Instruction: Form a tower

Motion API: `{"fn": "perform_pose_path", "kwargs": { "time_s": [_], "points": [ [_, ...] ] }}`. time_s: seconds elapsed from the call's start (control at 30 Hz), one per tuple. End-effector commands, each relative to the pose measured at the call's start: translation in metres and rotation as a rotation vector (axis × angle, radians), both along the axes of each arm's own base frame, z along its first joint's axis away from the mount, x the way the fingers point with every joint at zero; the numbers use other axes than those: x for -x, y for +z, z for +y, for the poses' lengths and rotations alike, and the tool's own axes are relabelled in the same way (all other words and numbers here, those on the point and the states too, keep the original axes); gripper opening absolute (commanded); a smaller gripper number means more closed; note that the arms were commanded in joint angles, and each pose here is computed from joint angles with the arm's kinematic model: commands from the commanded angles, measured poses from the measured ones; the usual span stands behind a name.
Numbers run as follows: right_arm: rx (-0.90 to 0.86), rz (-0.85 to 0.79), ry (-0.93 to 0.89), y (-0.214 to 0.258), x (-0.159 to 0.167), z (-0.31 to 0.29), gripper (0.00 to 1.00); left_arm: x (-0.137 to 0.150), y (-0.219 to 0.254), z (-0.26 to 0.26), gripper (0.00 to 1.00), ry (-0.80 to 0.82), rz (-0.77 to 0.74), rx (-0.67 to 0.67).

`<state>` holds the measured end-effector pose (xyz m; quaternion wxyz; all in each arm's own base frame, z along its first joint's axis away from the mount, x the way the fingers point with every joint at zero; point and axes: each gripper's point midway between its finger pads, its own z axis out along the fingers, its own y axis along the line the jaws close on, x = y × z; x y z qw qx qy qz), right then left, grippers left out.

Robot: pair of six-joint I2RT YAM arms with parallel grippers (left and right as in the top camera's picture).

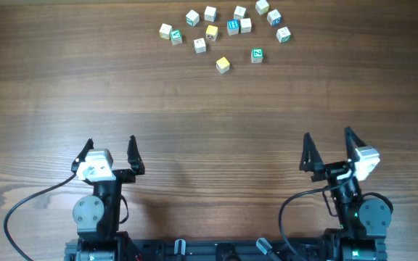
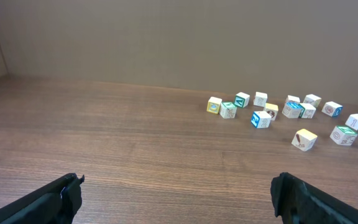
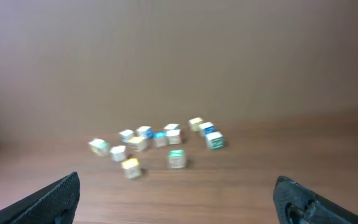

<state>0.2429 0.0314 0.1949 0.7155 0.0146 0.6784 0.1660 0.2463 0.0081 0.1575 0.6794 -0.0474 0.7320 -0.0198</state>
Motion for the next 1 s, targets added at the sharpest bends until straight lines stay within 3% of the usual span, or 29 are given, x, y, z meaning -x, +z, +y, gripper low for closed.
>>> {"fn": "perform_pose_path", "kwargs": {
  "time_s": [0.0, 0.13, 0.27, 0.47, 0.57, 0.73, 0.97],
  "points": [
    [-0.464, 0.108, 0.075, -0.001, 0.002, 0.006, 1.0, 0.0, -0.001, -0.003, 1.0, -0.02, 0.001, -0.018],
    [-0.845, 0.246, 0.074, -0.015, 0.001, 0.005, 1.0, 0.0, -0.001, -0.003, 1.0, -0.02, 0.001, -0.018],
    [-0.853, 0.246, 0.07, -0.015, 0.001, 0.004, 1.0, 0.0, -0.001, -0.003, 1.0, -0.02, 0.001, -0.018],
    [-0.672, 0.217, 0.146, -0.007, 0.005, 0.018, 0.99, 0.0, -0.001, -0.003, 1.0, -0.02, 0.001, -0.018],
    [-0.519, 0.14, 0.137, 0.031, 0.014, 0.016, 0.99, 0.0, -0.001, -0.003, 1.0, -0.02, 0.001, -0.018],
    [-0.291, 0.194, 0.045, 0.077, 0.014, 0.007, 0.99, 0.0, -0.001, -0.003, 1.0, -0.02, 0.001, -0.018],
    [-0.138, 0.504, -0.062, 0.11, -0.063, -0.011, 0.94, 0.0, -0.001, -0.003, 1.0, -0.02, 0.001, -0.018]
  ]
}}
